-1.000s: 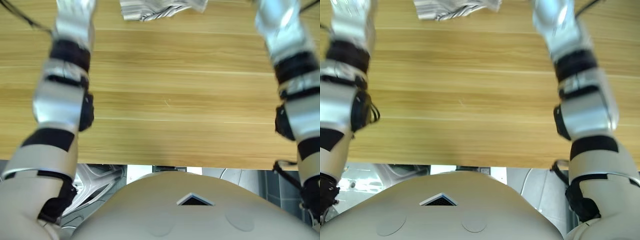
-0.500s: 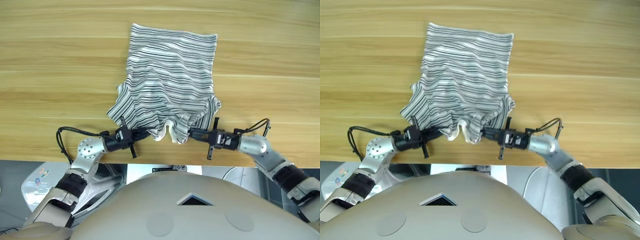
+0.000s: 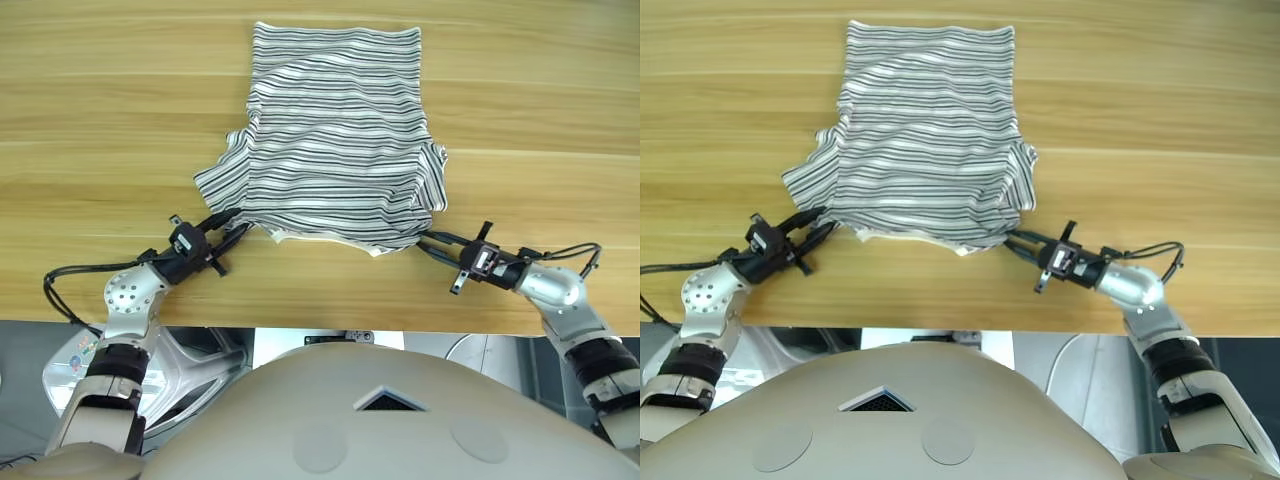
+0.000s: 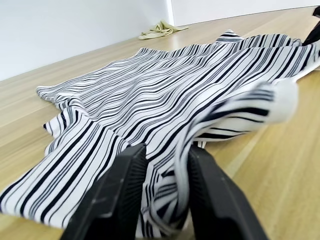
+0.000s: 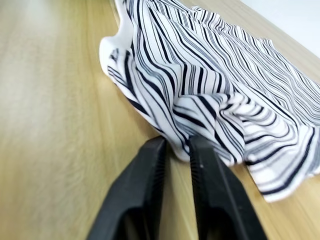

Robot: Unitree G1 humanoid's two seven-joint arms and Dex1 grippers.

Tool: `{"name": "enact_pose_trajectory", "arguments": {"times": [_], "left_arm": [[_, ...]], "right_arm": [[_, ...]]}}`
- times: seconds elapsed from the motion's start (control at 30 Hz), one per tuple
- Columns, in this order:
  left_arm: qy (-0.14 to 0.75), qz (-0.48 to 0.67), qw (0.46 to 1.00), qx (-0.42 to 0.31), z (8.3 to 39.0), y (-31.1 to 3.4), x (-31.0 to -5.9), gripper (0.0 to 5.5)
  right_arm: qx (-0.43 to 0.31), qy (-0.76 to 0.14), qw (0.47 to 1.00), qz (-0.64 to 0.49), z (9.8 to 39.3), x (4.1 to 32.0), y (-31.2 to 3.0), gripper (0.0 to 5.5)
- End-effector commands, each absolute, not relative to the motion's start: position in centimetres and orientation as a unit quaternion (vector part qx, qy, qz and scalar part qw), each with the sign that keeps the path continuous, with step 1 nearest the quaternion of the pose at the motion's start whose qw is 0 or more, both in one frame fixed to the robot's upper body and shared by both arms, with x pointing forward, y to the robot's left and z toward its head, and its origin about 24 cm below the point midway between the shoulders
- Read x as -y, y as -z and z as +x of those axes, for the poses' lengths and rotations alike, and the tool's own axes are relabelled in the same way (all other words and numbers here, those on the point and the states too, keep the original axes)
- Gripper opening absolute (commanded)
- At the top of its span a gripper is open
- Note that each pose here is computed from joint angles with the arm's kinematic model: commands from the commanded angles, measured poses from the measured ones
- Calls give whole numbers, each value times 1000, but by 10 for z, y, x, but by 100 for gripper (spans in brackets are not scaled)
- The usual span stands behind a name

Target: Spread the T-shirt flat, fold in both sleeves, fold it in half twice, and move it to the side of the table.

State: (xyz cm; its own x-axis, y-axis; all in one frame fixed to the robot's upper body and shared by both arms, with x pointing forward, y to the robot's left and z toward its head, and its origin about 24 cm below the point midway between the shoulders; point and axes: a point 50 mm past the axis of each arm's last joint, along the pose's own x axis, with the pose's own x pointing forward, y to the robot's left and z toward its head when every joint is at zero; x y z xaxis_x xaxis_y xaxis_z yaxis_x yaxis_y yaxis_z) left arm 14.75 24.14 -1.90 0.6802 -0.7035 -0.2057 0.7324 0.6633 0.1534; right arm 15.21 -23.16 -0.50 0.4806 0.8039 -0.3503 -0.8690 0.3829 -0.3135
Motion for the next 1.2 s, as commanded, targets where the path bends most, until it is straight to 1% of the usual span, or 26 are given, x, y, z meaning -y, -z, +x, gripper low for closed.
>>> {"name": "enact_pose_trajectory", "arguments": {"times": [0.03,0.07,0.1,0.17,0.2,0.23,0.27,0.3,0.33,0.37,0.43,0.5,0.53,0.6,0.63,0.7,0.8,0.9,0.93,1.07,1.2], "left_arm": [[416,63,896,-144,106,44,-229,217],[412,57,898,-143,104,43,-230,220],[409,54,900,-143,102,42,-230,240],[391,31,913,-109,102,31,-230,273],[365,14,929,-67,111,17,-234,288],[339,-1,941,-22,120,3,-238,288],[307,-33,950,43,133,-20,-245,288],[286,-71,949,111,145,-44,-250,288],[283,-112,939,161,157,-63,-248,288],[289,-142,928,187,165,-74,-243,288],[299,-148,930,154,188,-70,-219,288],[259,-133,955,56,222,-49,-197,288],[247,-123,961,14,236,-39,-184,288],[228,-95,967,-53,258,-23,-162,288],[227,-62,969,-75,264,-17,-152,288],[228,-5,968,-108,266,-5,-141,288],[229,42,961,-149,259,13,-143,288],[227,56,957,-173,254,22,-148,288],[223,53,957,-178,254,23,-149,288],[197,45,958,-204,252,32,-157,288],[177,40,959,-217,246,39,-165,288]], "right_arm": [[-99,-518,821,-217,140,234,10,162],[-96,-513,826,-211,141,235,8,166],[-94,-506,833,-203,141,236,6,185],[-73,-483,854,-177,145,237,-3,189],[-50,-466,869,-157,153,237,-11,189],[-29,-455,879,-138,159,237,-19,189],[-4,-444,889,-113,166,237,-27,189],[20,-432,898,-86,172,239,-35,189],[39,-422,904,-58,176,242,-42,189],[52,-415,908,-36,179,245,-47,189],[73,-401,913,9,187,246,-54,189],[96,-375,921,45,202,241,-62,189],[93,-374,922,34,209,234,-61,189],[68,-381,922,-32,213,217,-52,189],[58,-387,918,-60,213,211,-47,189],[37,-391,915,-90,211,204,-40,189],[2,-389,910,-143,205,200,-30,189],[-12,-389,905,-169,199,200,-29,189],[-15,-389,905,-173,197,203,-29,189],[-21,-353,914,-199,193,241,-39,189],[-29,-346,914,-209,197,253,-39,189]]}}
